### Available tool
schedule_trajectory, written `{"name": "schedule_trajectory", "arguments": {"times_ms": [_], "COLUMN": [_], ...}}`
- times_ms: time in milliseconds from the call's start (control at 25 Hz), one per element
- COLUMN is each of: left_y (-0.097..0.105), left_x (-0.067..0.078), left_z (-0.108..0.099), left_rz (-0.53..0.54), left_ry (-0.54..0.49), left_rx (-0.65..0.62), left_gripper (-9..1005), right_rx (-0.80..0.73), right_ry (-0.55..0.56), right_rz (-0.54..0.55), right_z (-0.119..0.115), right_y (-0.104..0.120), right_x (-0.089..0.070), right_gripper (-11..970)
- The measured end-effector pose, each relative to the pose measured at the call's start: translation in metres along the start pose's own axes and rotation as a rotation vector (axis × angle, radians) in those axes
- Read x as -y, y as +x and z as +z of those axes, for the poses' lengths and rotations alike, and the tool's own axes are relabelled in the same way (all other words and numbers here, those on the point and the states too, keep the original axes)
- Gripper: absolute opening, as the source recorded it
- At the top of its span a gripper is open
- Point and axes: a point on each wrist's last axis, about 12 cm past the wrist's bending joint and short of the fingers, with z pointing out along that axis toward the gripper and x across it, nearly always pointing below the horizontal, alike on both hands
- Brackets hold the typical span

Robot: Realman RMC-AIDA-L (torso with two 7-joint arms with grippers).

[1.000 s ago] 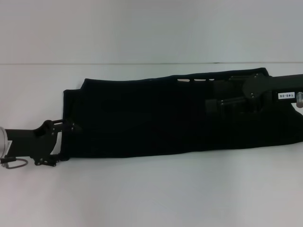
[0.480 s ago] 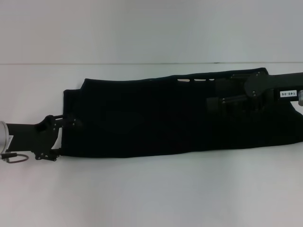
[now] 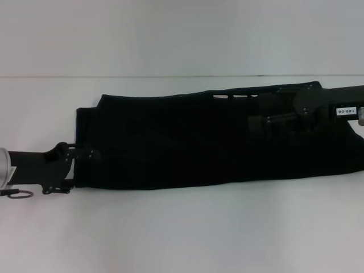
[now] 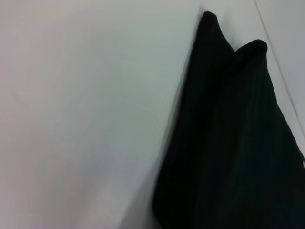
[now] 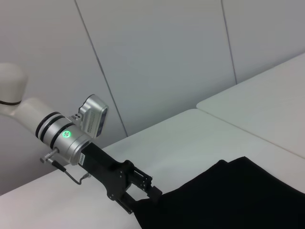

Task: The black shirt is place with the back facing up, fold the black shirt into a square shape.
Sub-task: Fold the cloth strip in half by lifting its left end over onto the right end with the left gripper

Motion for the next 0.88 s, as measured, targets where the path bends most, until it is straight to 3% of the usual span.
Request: {"name": "schedule_trajectory", "arguments": {"times_ms": [480,880], "left_y": [-0.0013,0.0001], "left_x": [-0.0059,-0.0098], "left_z": [-0.0001,0.0026], "left_rz": [0.027,0.050], "left_ry": [-0.042,-0.056], "left_rx": [0.018,0.027], "left_gripper": [619,218], "right_rx": [0.008,0.008], "right_ry": [0.005,0.007], "right_rz": [0.000,0.002], "right_z": [-0.0015,-0.0023], "right_y": [-0.0012,-0.0002], "right_x": [0.0007,0.0008], "right_gripper": [915,915]}}
